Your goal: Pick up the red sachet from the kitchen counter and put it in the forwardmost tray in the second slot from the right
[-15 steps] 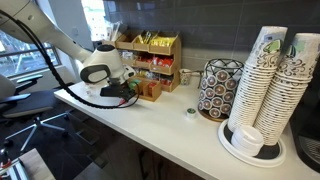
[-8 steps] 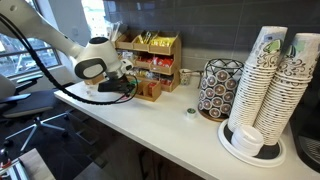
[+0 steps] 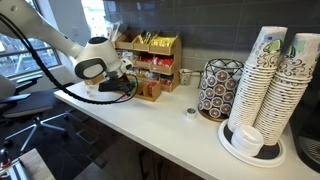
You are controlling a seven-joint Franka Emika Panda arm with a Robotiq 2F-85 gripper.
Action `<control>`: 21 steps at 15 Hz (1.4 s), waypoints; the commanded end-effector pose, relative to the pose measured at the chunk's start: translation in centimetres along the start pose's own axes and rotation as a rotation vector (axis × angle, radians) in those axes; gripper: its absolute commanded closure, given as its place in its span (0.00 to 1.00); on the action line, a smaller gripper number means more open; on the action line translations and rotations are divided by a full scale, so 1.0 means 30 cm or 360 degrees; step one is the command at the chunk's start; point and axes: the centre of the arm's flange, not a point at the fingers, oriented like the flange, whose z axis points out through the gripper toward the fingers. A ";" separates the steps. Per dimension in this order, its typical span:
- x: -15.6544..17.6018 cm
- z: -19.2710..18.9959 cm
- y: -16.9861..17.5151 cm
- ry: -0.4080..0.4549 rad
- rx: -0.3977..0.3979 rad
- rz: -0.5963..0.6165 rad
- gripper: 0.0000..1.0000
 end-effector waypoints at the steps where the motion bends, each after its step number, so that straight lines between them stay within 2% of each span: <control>1: 0.031 0.014 -0.001 0.0104 -0.0137 0.0014 1.00; 11: 0.065 0.025 0.029 0.0276 -0.0455 0.0103 1.00; 21: 0.137 0.065 -0.021 0.0345 -0.0465 0.0215 1.00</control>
